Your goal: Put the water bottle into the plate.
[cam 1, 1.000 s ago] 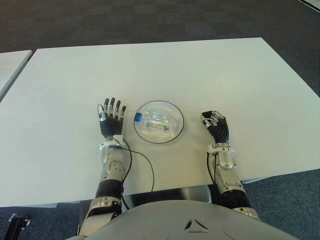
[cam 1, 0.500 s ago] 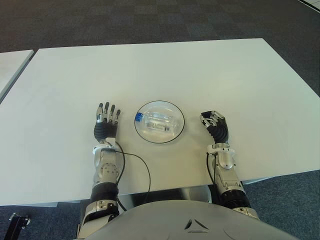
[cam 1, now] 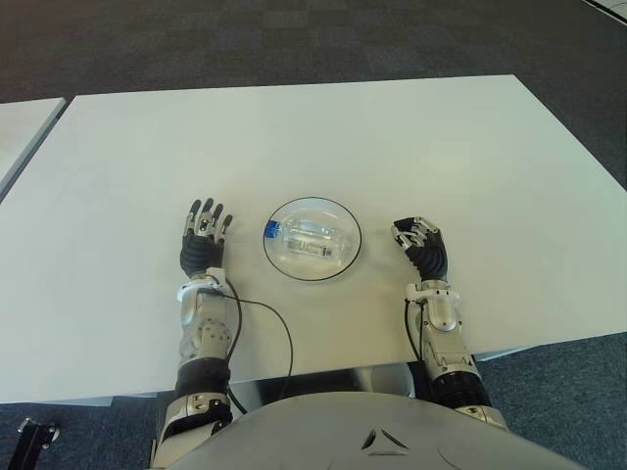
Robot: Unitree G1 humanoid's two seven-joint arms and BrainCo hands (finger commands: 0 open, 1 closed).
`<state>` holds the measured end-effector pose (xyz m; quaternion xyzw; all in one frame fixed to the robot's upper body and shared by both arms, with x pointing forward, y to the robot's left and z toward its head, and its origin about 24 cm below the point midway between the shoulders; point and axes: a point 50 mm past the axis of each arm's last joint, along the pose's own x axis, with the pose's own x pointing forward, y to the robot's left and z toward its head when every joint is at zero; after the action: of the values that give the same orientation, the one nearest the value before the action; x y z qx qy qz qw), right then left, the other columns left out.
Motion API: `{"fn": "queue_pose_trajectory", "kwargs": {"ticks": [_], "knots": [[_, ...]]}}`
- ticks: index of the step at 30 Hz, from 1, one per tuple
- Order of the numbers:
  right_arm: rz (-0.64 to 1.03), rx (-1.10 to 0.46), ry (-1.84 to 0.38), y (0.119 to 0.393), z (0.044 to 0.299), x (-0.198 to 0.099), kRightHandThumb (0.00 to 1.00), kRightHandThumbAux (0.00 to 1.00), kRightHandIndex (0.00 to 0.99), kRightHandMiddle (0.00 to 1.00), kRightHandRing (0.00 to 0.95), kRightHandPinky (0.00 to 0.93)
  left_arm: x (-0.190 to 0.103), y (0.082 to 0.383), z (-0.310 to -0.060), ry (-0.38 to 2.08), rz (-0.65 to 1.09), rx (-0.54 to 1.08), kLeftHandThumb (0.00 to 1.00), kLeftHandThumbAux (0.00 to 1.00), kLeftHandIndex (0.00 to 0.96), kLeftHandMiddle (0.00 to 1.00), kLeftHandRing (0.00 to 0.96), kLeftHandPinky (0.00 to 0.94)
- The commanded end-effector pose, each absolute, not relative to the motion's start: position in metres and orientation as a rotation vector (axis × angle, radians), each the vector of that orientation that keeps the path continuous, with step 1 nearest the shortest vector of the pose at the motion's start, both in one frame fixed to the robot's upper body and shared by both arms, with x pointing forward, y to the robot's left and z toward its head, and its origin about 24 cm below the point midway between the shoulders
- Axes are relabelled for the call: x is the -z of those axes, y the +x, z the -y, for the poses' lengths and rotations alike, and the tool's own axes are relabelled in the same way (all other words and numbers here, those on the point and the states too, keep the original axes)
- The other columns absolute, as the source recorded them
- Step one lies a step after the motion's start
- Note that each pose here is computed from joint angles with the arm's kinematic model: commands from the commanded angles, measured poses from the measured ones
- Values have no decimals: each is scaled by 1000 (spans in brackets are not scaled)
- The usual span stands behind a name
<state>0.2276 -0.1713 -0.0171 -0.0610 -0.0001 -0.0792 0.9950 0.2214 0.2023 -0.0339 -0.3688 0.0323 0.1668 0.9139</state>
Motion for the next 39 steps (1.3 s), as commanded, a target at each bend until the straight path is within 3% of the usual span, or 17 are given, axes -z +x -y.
{"fn": "queue_pose_trajectory", "kwargs": {"ticks": [1, 7, 8, 9, 10, 12, 20, 24, 39], "knots": [[-45, 161, -118, 223, 173, 26, 706, 733, 426, 432, 395, 403, 50, 208, -186, -759, -193, -403, 0, 796, 223, 256, 280, 363], [-51, 163, -122, 223, 173, 26, 707, 733, 426, 428, 386, 393, 48, 208, -188, -546, -216, -425, 88, 857, 420, 456, 474, 525], [-52, 164, -123, 223, 173, 26, 707, 733, 426, 428, 386, 394, 47, 208, -189, -515, -215, -424, 305, 807, 425, 489, 502, 553], [-52, 164, -122, 223, 173, 26, 707, 733, 426, 428, 386, 395, 47, 208, -189, -471, -216, -418, 445, 774, 428, 511, 520, 571], [-52, 164, -122, 223, 173, 26, 707, 733, 426, 428, 387, 398, 47, 208, -189, -441, -216, -413, 536, 753, 429, 539, 547, 597], [-51, 164, -120, 223, 173, 26, 707, 733, 426, 429, 389, 400, 47, 208, -188, -376, -220, -403, 616, 735, 431, 579, 585, 630], [-44, 162, -115, 223, 172, 25, 707, 733, 426, 433, 395, 407, 41, 204, -179, -230, -201, -346, 701, 718, 433, 672, 677, 704], [-42, 159, -112, 223, 172, 25, 707, 733, 426, 433, 395, 403, 40, 203, -178, -178, -192, -322, 807, 687, 406, 567, 693, 711], [-47, 149, -108, 223, 170, 25, 708, 734, 426, 429, 390, 399, 40, 200, -174, -93, -197, -270, 834, 681, 394, 544, 713, 715]]}}
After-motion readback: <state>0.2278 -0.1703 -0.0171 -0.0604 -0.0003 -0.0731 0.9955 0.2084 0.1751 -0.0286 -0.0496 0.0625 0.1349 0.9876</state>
